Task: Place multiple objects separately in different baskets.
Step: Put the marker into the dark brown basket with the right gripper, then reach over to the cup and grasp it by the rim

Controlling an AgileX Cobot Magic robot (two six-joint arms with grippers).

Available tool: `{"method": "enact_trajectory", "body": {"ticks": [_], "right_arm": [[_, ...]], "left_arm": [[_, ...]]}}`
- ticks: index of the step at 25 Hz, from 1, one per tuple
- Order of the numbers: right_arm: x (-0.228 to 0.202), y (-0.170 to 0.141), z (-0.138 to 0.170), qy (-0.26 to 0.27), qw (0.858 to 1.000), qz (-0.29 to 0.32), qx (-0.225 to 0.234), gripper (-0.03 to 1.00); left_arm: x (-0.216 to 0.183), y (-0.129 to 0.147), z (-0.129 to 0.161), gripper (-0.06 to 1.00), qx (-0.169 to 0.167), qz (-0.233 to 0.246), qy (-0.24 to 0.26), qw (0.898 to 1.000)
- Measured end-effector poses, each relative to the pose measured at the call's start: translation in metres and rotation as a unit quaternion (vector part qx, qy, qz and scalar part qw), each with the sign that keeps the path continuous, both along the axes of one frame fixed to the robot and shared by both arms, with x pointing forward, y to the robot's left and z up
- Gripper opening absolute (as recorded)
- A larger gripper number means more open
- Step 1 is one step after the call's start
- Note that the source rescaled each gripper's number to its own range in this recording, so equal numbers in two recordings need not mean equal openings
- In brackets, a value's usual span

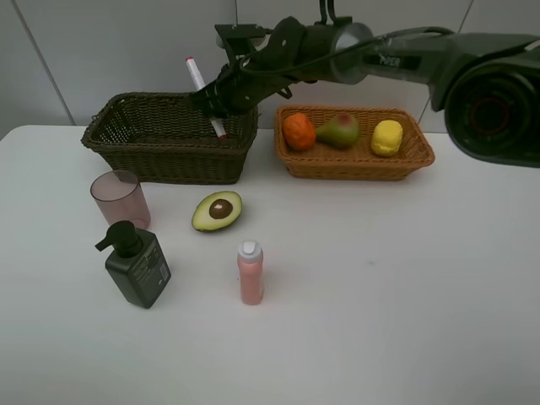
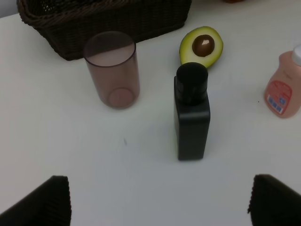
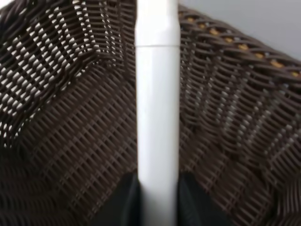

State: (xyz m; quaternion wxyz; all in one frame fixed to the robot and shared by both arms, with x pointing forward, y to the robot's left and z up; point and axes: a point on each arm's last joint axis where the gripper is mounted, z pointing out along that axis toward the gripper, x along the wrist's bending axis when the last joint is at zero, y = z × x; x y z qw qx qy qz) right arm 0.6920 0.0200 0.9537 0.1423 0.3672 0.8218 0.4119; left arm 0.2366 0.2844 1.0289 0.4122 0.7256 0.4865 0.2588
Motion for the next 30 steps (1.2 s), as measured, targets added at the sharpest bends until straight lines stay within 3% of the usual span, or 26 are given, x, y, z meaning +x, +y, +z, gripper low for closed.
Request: {"method": "enact_trajectory", "body": {"ticks": [4, 6, 9, 11, 14, 22, 30], "right_arm": [[0.0, 0.0, 0.0, 0.001, 1.0, 0.001, -0.001, 0.01], [-0.001, 0.0, -0.001, 0.002, 1.0, 0.003, -0.005, 0.07], [-0.001, -0.001, -0.002, 0.002, 1.0, 0.01, -0.02, 0.4], [-0.001, -0.002, -0.003, 0.0, 1.0, 0.013, -0.026, 0.71], [-0.001, -0.002, -0.003, 0.0, 1.0, 0.013, -0.027, 0.93], [-0.003, -0.002, 0.003, 0.003, 0.999, 0.017, -0.029, 0.99], [-0.021, -0.01, 0.045, 0.031, 0.997, 0.046, -0.047, 0.99]], "left_arm": [[0.0, 0.0, 0.0, 1.0, 0.0, 0.0, 0.0, 1.0], [0.0, 0.0, 0.0, 1.0, 0.0, 0.0, 0.0, 1.0], [0.0, 0.0, 0.0, 1.0, 0.0, 0.0, 0.0, 1.0], [0.0, 0.0, 0.0, 1.0, 0.0, 0.0, 0.0, 1.0], [0.0, 0.0, 0.0, 1.0, 0.0, 0.0, 0.0, 1.0], [0.0, 0.0, 0.0, 1.0, 0.0, 0.0, 0.0, 1.0], [0.0, 0.0, 0.0, 1.0, 0.0, 0.0, 0.0, 1.0]]}}
